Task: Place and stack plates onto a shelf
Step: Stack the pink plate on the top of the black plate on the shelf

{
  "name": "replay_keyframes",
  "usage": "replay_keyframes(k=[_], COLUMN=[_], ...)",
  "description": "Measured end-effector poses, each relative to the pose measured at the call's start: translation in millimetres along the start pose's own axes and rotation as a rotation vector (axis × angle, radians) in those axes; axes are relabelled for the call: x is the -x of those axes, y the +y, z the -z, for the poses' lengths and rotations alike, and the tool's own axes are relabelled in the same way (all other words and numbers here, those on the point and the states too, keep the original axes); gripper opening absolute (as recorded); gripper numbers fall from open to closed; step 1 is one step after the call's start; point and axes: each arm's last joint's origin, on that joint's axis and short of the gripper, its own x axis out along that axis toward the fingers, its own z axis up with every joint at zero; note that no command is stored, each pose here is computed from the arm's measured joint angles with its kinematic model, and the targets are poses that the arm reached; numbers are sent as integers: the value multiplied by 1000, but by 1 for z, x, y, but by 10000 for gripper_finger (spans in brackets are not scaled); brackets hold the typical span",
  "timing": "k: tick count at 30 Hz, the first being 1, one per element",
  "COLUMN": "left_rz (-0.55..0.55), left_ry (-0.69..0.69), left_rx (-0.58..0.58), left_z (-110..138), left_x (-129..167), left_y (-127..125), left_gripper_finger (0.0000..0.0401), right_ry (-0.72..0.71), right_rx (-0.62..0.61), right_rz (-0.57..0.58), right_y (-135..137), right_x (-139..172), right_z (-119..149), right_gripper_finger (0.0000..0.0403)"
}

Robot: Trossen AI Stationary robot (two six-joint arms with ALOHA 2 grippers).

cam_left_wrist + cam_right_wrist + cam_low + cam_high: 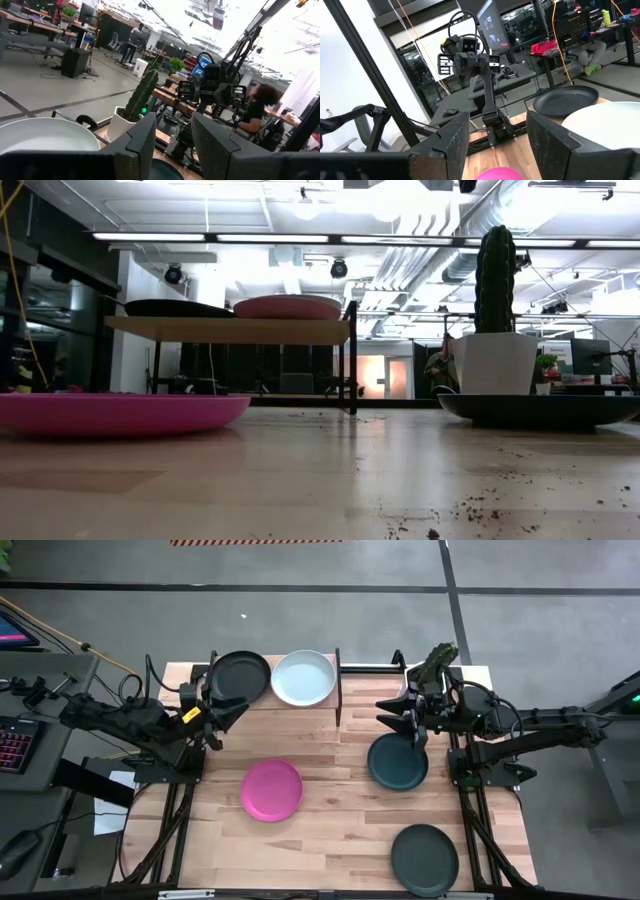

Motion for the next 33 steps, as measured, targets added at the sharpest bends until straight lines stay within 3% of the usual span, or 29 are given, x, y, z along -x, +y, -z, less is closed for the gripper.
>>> replay_keyframes(k=[5,12,15,18,24,29,33], left_rz=[23,-2,-111,-294,-629,-730,-744], left_ry=[140,698,951,1134,1243,1273,1317], left_rx=[-16,27,-11,-74,-50,-16,9], left_z=[18,83,112,136,167,185,196], left_x=[-6,-15,-12,-6,-3,-8,-12], left_y=[-2,0,4,11,16,16,16], left_gripper_finger=[115,115,115,115,115,115,115], right_ry=[0,1,10,27,64,84,99], right_rx=[-3,-5,-4,-3,-43,-43,-42], right_rz=[0,1,4,11,27,35,41], right_y=[0,0,0,-1,-2,-3,-4], right_x=[0,0,0,0,0,-2,-4], right_z=[0,0,1,3,7,9,11], right_gripper_finger=[179,179,179,179,179,179,179])
